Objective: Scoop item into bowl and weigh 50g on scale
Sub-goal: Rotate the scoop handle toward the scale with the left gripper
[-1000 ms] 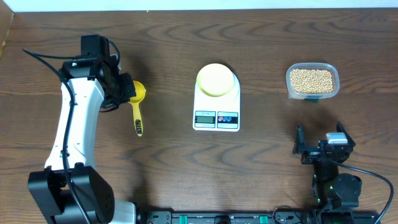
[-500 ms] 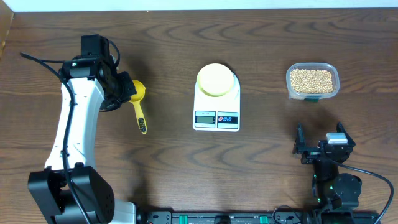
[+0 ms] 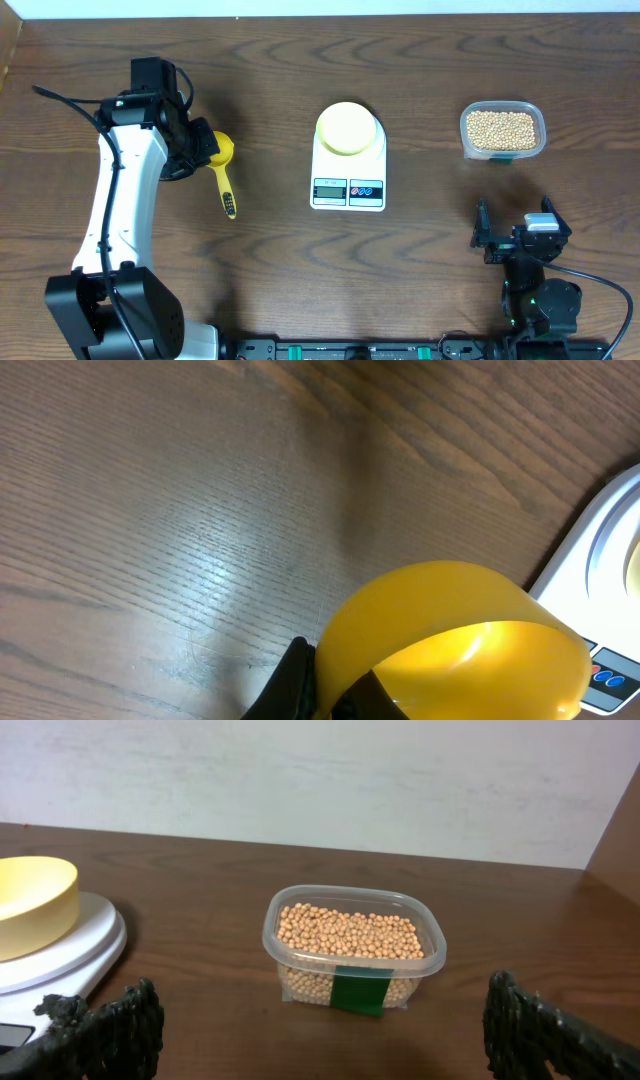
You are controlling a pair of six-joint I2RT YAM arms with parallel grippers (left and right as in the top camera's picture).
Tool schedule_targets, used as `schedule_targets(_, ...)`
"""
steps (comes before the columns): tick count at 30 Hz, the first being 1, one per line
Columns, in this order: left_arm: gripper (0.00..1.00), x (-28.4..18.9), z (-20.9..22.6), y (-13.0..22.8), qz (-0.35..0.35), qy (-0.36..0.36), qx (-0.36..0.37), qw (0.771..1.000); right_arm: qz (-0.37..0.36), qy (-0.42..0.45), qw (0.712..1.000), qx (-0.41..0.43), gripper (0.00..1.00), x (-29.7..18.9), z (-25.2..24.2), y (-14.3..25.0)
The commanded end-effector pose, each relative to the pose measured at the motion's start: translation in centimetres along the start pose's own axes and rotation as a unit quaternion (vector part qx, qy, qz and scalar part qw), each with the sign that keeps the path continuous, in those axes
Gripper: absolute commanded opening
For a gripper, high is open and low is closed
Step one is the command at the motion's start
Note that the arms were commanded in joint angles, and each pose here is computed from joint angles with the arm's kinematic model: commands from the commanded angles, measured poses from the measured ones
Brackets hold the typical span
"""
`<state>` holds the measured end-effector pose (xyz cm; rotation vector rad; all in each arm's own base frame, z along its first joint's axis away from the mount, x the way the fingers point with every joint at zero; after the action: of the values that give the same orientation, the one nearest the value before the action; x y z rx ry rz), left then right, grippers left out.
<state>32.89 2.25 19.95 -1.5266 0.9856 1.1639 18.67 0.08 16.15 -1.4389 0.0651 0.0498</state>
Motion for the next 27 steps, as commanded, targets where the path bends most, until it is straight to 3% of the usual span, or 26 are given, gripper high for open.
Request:
schedule_targets(1,0.08,-0.78,-0.13,-0.05,-0.011,0.003,-0.004,1.000,0.000,0.006,1.000,-0.004,0.99,-0.01,-0.18,0.04)
schedule_targets(8,0.08,-0.78,-0.13,-0.05,-0.011,0.003,-0.005,1.000,0.000,0.006,1.000,-0.004,0.99,-0.01,-0.17,0.04)
schedule_targets(27,0.08,-0.77,-0.09,0.22,-0.003,0.002,-0.101,0.995,0.000,0.006,1.000,-0.004,0.99,-0.01,-0.18,0.04)
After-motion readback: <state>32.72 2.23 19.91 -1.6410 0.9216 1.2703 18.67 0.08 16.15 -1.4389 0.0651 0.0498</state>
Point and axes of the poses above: each gripper's point midway between its finger pads, its own x axis out along the fingers, its own z axis along the line the jaws close on, y = z × x, the point moved 6 cm from there along -x, back along the fingers, and after that the axes turned 11 degrees about x, right-handed, at the moved point
